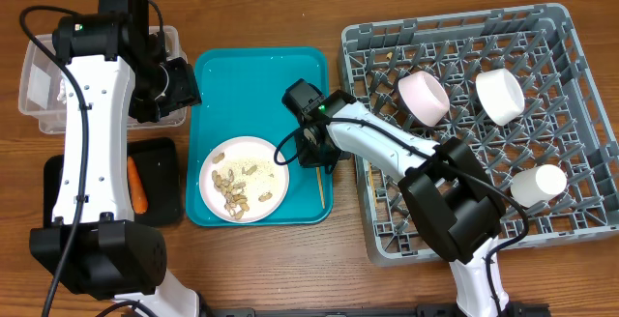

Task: Sort waste into correct bins and load items into the dishwasher
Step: 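Return the right gripper to the tray and grasp the second chopstick, then carry the second chopstick into the rack's left side and release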

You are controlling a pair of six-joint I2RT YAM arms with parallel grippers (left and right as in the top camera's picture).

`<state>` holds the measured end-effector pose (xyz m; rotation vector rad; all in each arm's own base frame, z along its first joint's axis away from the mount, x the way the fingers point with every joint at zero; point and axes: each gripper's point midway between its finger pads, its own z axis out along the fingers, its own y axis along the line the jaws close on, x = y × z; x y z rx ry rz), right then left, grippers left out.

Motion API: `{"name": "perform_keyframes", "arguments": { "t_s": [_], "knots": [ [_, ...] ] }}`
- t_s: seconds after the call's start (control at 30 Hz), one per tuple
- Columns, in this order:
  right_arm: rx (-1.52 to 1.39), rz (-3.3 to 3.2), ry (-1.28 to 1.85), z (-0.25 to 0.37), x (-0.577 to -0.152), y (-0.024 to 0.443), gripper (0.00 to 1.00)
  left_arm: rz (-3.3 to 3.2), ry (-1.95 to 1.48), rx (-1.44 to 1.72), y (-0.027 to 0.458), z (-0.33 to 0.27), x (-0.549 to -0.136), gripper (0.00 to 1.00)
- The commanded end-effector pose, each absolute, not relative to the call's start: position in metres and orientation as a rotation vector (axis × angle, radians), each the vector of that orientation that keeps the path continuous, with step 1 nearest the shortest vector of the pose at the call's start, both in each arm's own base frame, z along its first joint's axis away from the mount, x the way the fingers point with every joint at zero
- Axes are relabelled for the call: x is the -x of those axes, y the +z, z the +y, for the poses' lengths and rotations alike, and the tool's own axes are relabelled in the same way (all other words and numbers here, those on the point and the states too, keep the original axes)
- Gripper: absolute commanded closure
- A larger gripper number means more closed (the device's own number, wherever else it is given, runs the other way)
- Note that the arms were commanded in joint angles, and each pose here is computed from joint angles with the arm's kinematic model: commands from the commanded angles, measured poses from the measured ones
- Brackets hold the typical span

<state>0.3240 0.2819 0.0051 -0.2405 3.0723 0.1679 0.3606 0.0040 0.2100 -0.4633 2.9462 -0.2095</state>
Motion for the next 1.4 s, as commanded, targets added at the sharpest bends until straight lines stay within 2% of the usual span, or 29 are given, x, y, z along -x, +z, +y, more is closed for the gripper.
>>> {"name": "perform_keyframes", "arguments": {
  "t_s": [0.0,0.23,0.33,0.4,0.63,0.9,0.93,0.97,1.0,1.03,1.2,1.37],
  "knots": [
    [0.230,3.111,0.121,0.276,-0.321,-0.004,0.95,2.948,-0.204,0.446,0.210,0.005,-0.360,0.39],
    [0.265,2.954,0.236,0.282,-0.341,0.099,0.96,2.949,-0.203,0.446,0.210,0.005,-0.360,0.39],
    [0.264,2.816,0.232,0.258,-0.349,0.162,0.96,2.949,-0.204,0.446,0.210,0.005,-0.360,0.39],
    [0.215,2.802,0.189,0.238,-0.351,0.175,0.96,2.948,-0.205,0.447,0.210,0.004,-0.360,0.39],
    [0.198,2.925,0.042,0.174,-0.348,0.154,0.96,2.948,-0.205,0.447,0.210,0.004,-0.360,0.39],
    [0.262,2.996,0.032,0.165,-0.334,0.103,0.95,2.948,-0.213,0.452,0.210,0.004,-0.360,0.39],
    [0.262,3.001,0.029,0.165,-0.333,0.100,0.92,2.948,-0.213,0.452,0.210,0.004,-0.360,0.39],
    [0.263,3.006,0.026,0.164,-0.332,0.098,0.81,2.947,-0.213,0.452,0.210,0.004,-0.360,0.39],
    [0.263,3.005,0.026,0.164,-0.332,0.098,0.75,2.948,-0.214,0.452,0.210,0.004,-0.360,0.39],
    [0.260,3.002,0.027,0.164,-0.333,0.098,0.75,2.948,-0.215,0.452,0.210,0.003,-0.360,0.39],
    [0.243,2.967,0.050,0.166,-0.339,0.116,0.75,2.950,-0.215,0.452,0.210,0.003,-0.359,0.39],
    [0.181,2.771,0.168,0.170,-0.347,0.190,0.73,2.956,-0.219,0.438,0.210,-0.003,-0.359,0.39]
  ]
}}
